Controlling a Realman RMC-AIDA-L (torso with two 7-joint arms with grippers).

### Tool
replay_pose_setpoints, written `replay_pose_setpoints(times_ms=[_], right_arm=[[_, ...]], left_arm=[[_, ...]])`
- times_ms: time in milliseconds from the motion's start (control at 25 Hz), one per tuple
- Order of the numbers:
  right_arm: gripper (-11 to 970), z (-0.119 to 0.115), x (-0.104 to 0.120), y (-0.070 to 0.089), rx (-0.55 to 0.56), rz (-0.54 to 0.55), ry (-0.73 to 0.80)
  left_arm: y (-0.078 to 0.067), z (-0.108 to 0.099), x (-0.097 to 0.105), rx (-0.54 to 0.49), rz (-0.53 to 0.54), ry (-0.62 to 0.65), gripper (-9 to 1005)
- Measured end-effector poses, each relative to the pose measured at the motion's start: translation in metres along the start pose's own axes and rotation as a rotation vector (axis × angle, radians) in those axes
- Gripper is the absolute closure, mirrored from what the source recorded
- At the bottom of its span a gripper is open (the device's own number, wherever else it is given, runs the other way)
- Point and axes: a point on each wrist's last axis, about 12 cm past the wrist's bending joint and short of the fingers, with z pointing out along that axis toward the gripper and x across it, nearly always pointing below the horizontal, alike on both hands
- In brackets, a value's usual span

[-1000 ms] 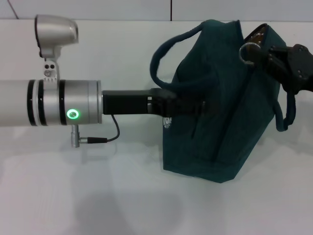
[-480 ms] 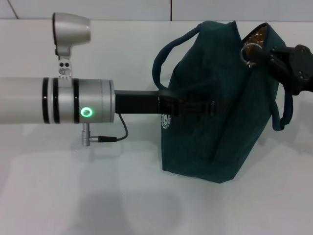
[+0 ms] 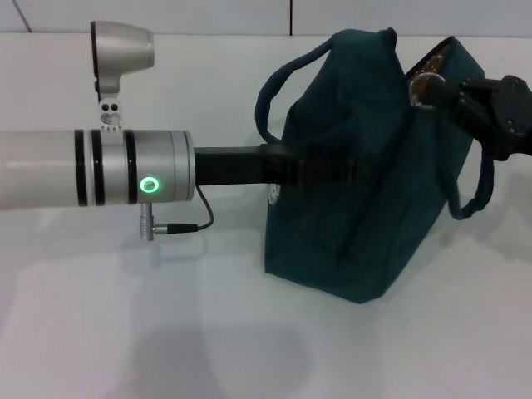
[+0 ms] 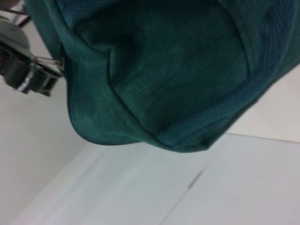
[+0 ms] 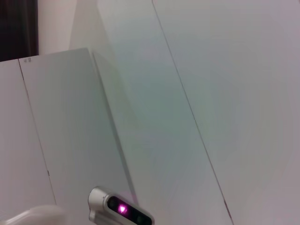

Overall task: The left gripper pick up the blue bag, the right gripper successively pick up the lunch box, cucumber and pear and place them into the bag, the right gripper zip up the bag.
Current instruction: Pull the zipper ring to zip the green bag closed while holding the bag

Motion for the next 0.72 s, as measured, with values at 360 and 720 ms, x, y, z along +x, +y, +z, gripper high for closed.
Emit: replay_pose_setpoints(times_ms=[360,720], right_arm=[[897,0.002,-0.002,-0.001,-0.003,-0.005,-0.001],[895,0.001,-0.006,-0.004,0.016,-0.013,-0.018]], left_arm=[[0.005,-0.005,-0.001,-0.032,0.081,-0.022,539],[0.009,-0.012,0.001,-0.046,0.126,-0.045,848]])
